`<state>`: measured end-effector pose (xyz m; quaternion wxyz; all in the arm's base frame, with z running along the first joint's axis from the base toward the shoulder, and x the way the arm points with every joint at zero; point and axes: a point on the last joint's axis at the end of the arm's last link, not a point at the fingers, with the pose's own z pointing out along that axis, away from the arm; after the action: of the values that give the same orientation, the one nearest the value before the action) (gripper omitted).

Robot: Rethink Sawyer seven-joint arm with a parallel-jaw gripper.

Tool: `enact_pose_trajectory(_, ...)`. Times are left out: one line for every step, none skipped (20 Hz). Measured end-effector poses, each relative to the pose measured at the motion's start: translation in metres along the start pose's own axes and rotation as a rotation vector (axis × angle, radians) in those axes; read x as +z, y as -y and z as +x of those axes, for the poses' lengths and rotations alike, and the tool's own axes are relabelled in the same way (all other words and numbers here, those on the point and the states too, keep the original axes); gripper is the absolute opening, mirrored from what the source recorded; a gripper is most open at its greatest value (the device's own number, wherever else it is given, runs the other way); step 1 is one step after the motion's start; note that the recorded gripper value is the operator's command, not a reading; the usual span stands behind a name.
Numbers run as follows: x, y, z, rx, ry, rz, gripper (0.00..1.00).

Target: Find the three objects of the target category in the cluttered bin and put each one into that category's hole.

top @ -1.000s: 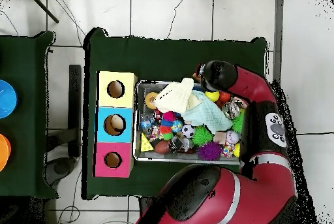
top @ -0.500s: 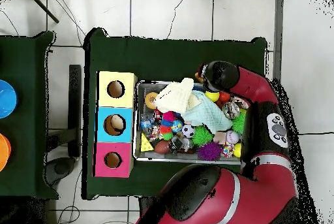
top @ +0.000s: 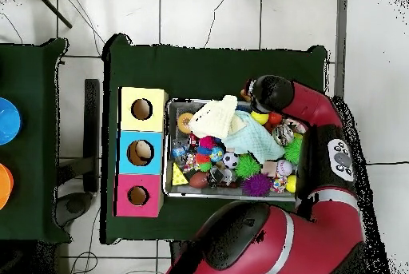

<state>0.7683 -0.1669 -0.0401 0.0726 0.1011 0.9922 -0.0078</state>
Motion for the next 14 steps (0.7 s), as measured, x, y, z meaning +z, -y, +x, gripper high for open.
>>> enact_pose_trajectory(0.0, 0.0, 0.0, -0.001, 0.0, 0.001, 0.0)
enact_pose_trajectory(0.0, 0.0, 0.0, -0.002, 0.0, 0.001, 0.0)
enact_pose_trajectory(-0.001, -0.001, 0.0, -0.005, 0.0, 0.004, 0.0)
enact_pose_trajectory(-0.001, -0.001, 0.0, -0.006, 0.001, 0.005, 0.0)
enact_pose_trajectory(-0.002, -0.001, 0.0, -0.007, 0.001, 0.007, 0.0)
enact_pose_trajectory(-0.002, -0.001, 0.0, -0.008, 0.001, 0.008, 0.0)
enact_pose_trajectory(-0.003, -0.001, -0.001, -0.01, 0.002, 0.012, 0.0)
enact_pose_trajectory(-0.005, 0.0, -0.001, -0.012, 0.003, 0.016, 0.0)
enact_pose_trajectory(-0.007, 0.001, -0.002, -0.013, 0.006, 0.02, 0.0)
enact_pose_trajectory(-0.011, 0.003, -0.005, -0.013, 0.011, 0.025, 0.0)
enact_pose_trajectory(-0.012, 0.003, -0.005, -0.013, 0.013, 0.026, 0.0)
enact_pose_trajectory(-0.019, 0.005, -0.009, -0.014, 0.022, 0.031, 0.0)
enact_pose_trajectory(-0.024, 0.006, -0.013, -0.013, 0.03, 0.034, 0.0)
enact_pose_trajectory(-0.028, 0.007, -0.015, -0.013, 0.035, 0.036, 0.0)
